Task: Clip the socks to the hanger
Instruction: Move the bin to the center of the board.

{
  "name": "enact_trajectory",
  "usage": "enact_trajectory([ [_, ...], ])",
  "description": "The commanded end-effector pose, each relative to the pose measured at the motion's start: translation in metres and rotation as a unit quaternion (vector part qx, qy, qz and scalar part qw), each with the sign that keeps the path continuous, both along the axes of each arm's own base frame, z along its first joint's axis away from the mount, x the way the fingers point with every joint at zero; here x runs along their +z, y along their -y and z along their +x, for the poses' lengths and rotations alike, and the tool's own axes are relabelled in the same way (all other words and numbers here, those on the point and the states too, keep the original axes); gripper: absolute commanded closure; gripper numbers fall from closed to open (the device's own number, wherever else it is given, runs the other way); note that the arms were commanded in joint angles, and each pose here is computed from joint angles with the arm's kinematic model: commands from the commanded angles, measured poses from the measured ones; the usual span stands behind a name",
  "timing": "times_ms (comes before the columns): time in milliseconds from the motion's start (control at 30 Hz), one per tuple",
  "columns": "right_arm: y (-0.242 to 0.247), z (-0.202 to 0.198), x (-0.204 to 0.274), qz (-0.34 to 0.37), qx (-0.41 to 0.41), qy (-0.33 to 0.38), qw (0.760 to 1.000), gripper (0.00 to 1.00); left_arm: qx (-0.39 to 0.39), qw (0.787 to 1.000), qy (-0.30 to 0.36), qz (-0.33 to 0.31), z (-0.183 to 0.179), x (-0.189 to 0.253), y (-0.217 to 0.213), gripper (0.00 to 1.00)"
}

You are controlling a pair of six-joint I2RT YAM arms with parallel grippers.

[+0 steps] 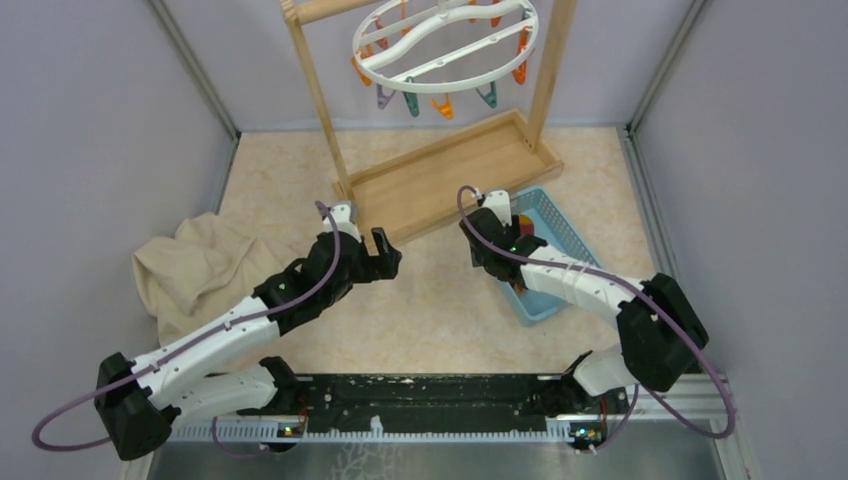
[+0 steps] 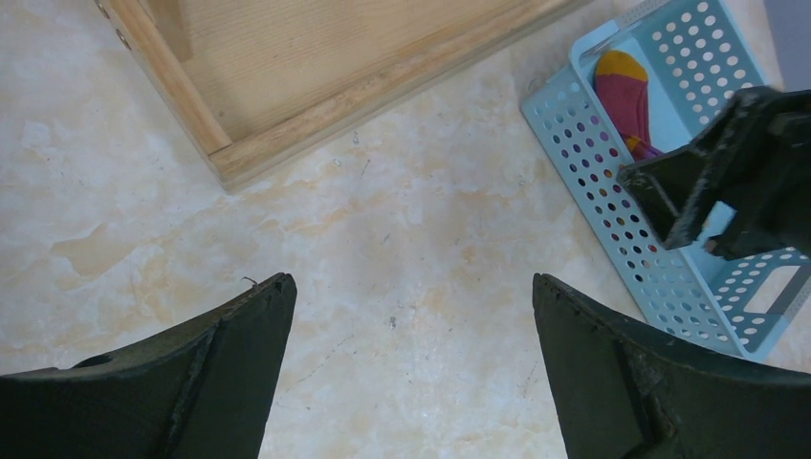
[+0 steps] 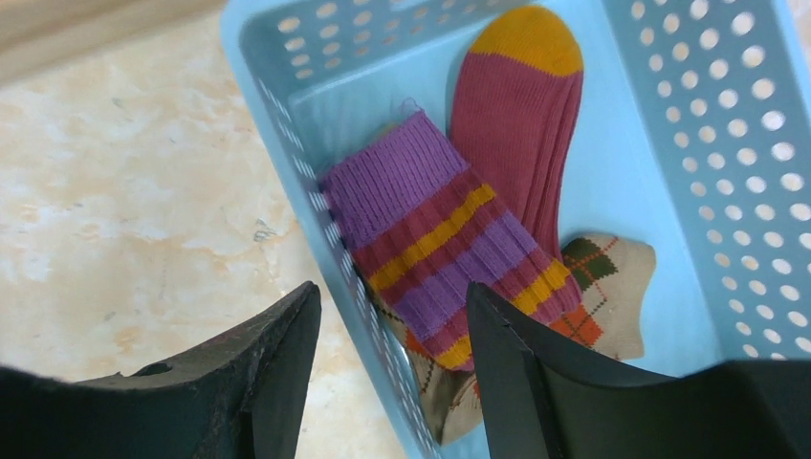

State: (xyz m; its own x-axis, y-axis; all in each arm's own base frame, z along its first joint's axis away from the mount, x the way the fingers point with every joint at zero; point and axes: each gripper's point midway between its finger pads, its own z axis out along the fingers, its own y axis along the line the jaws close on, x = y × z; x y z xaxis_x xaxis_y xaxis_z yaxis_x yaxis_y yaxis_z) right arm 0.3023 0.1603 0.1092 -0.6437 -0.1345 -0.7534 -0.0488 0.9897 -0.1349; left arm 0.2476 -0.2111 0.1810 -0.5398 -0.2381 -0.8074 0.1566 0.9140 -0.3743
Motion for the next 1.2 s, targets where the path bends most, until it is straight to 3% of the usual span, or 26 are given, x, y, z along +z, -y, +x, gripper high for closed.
enact_trajectory([
  [0, 0.014, -0.002, -0.022, -0.041, -0.032, -0.023, 0.998, 0.42, -0.01, 0.999, 0.027, -0.029, 0.001, 0.023, 0.005, 0.02],
  [100, 0.034, -0.003, -0.025, -0.052, -0.061, -0.027, 0.996, 0.42, -0.02, 0.999, 0.029, -0.022, 0.002, 0.026, 0.008, 0.02],
  [400, 0.096, 0.002, -0.002, 0.008, -0.121, -0.007, 0.993, 0.43, -0.022, 0.999, 0.025, -0.026, -0.002, 0.026, 0.006, 0.02],
  [600, 0.07, 0.004, 0.029, 0.085, -0.065, 0.03, 0.994, 0.43, -0.014, 0.999, 0.022, -0.024, 0.0, 0.021, 0.005, 0.04],
  [767, 0.066, 0.007, 0.06, 0.101, -0.047, 0.065, 0.992, 0.43, -0.005, 1.0, 0.021, -0.021, 0.004, 0.022, 0.006, 0.04],
  [933, 0.066, 0.004, 0.052, 0.093, -0.045, 0.046, 0.994, 0.43, -0.011, 1.0, 0.018, -0.019, 0.006, 0.017, 0.011, 0.04],
  [1167, 0.039, -0.001, 0.065, 0.166, 0.005, 0.075, 0.983, 0.46, 0.048, 0.996, 0.071, 0.015, 0.038, 0.013, 0.001, 0.06],
])
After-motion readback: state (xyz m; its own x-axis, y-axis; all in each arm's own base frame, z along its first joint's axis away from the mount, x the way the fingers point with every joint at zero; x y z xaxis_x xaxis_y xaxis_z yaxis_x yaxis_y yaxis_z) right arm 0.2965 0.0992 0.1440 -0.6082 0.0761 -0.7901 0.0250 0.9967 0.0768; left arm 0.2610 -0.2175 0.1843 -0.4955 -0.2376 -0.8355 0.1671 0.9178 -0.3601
